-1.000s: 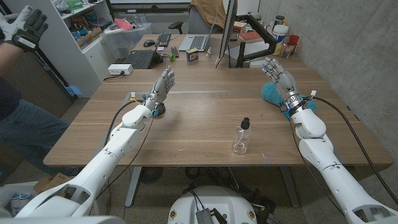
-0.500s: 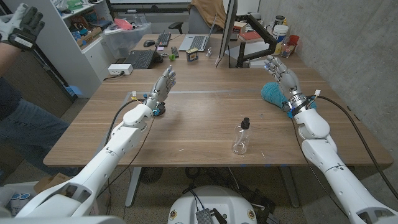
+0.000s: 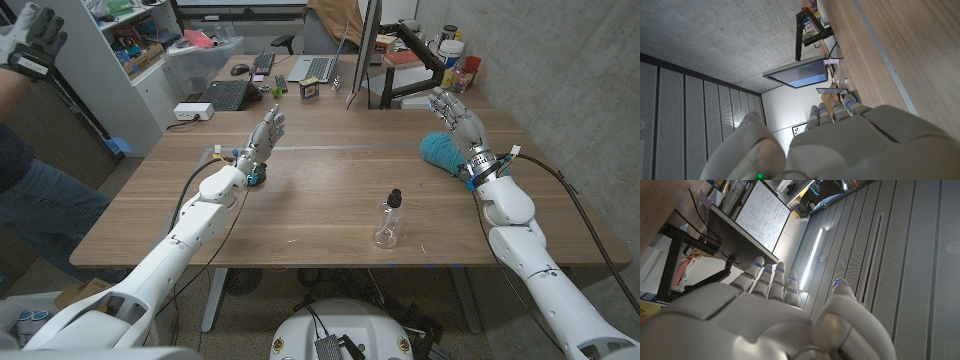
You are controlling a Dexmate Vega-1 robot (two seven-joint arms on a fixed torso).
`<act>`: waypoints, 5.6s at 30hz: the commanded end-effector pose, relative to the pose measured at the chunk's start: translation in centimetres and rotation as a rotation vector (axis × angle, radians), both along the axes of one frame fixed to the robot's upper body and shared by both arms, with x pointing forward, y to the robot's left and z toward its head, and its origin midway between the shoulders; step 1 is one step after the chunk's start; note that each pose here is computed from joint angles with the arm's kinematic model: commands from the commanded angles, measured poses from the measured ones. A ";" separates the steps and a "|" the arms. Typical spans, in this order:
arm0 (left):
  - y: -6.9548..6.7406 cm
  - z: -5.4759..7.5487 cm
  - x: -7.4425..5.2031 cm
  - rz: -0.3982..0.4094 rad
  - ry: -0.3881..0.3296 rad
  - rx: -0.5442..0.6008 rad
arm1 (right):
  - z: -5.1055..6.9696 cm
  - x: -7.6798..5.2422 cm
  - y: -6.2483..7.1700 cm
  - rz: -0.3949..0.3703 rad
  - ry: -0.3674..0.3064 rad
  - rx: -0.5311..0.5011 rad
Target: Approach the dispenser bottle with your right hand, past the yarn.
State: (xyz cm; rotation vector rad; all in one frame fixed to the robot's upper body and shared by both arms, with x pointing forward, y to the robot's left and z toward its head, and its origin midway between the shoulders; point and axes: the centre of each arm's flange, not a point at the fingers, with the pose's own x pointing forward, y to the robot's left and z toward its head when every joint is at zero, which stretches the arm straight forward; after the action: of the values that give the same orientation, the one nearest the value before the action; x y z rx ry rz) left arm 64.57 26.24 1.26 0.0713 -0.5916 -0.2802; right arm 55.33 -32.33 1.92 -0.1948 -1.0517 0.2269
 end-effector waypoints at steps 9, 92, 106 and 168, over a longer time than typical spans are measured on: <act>-0.3 0.5 0.1 0.006 -0.002 0.025 | 0.5 -1.5 0.1 -0.016 -0.058 -0.030; -1.3 2.4 0.5 -0.006 -0.016 0.072 | -0.2 -6.9 0.6 -0.057 -0.193 -0.105; -1.7 2.9 0.7 -0.010 -0.019 0.072 | -0.1 -7.6 0.3 -0.057 -0.207 -0.117; -1.8 3.5 0.8 -0.009 0.005 0.117 | 0.0 -12.0 0.3 -0.094 -0.301 -0.197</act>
State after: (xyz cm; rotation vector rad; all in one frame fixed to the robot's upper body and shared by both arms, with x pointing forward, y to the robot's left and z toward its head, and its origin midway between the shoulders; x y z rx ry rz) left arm 65.42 24.66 4.89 0.1778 -0.5751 -0.3209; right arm 43.94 -32.06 2.03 -0.4591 -1.3028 0.2261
